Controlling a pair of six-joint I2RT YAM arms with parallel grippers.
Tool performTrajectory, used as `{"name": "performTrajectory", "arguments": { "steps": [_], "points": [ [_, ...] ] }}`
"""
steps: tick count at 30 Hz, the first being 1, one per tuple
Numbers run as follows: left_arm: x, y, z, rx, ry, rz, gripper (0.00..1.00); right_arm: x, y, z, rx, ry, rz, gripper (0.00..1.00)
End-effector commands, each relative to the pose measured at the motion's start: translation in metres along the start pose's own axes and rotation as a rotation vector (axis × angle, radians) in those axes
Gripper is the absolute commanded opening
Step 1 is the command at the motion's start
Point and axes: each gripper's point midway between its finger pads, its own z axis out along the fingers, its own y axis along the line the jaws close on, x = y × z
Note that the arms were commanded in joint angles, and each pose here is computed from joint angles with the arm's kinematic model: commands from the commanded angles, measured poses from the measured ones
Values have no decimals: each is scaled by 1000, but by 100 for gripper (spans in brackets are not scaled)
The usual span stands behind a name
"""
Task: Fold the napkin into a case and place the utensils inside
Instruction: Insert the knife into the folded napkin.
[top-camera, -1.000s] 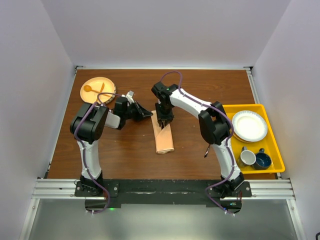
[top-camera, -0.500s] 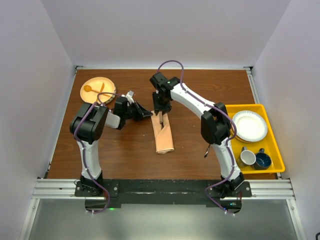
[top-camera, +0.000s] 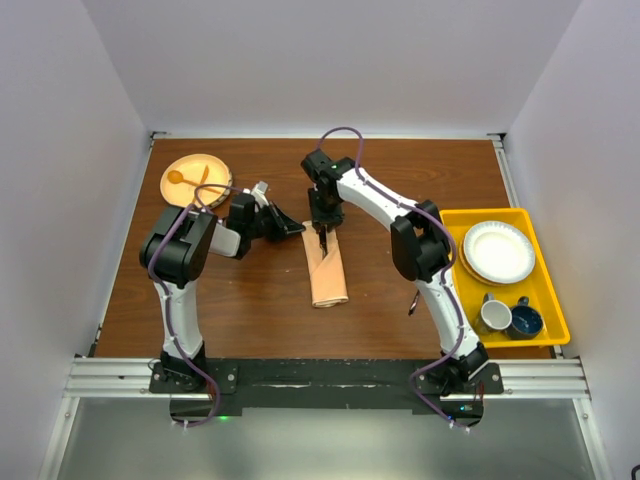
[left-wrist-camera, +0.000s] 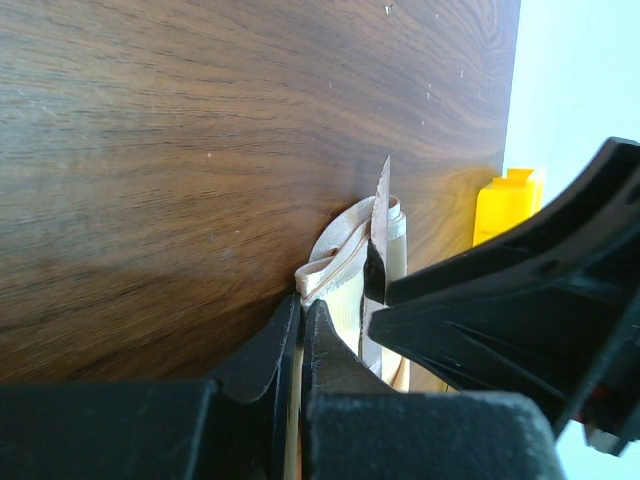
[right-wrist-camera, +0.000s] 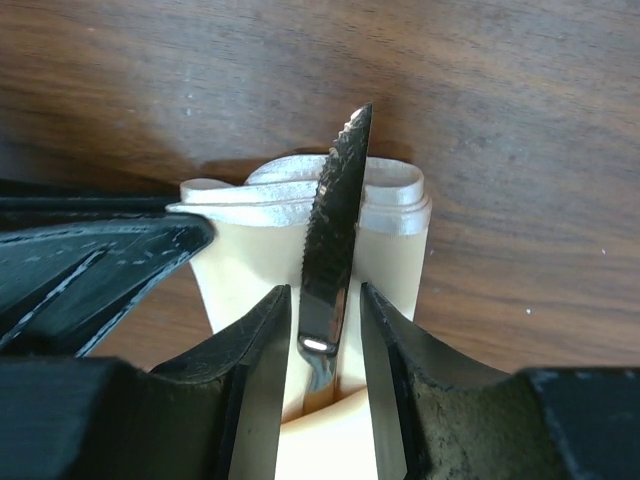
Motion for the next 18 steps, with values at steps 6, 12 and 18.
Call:
{"name": "performTrajectory", "arguments": {
  "steps": [6, 12, 18],
  "points": [
    [-7, 11, -2, -45, -19, 18, 0, -27, 7, -2, -7, -83, -13, 37],
    [-6, 14, -1, -49, -14, 14, 0, -27, 5, 4, 2, -80, -23, 36],
    [-6, 15, 1, -51, -12, 11, 0, -21, 6, 2, -9, -58, -18, 22]
  ]
}}
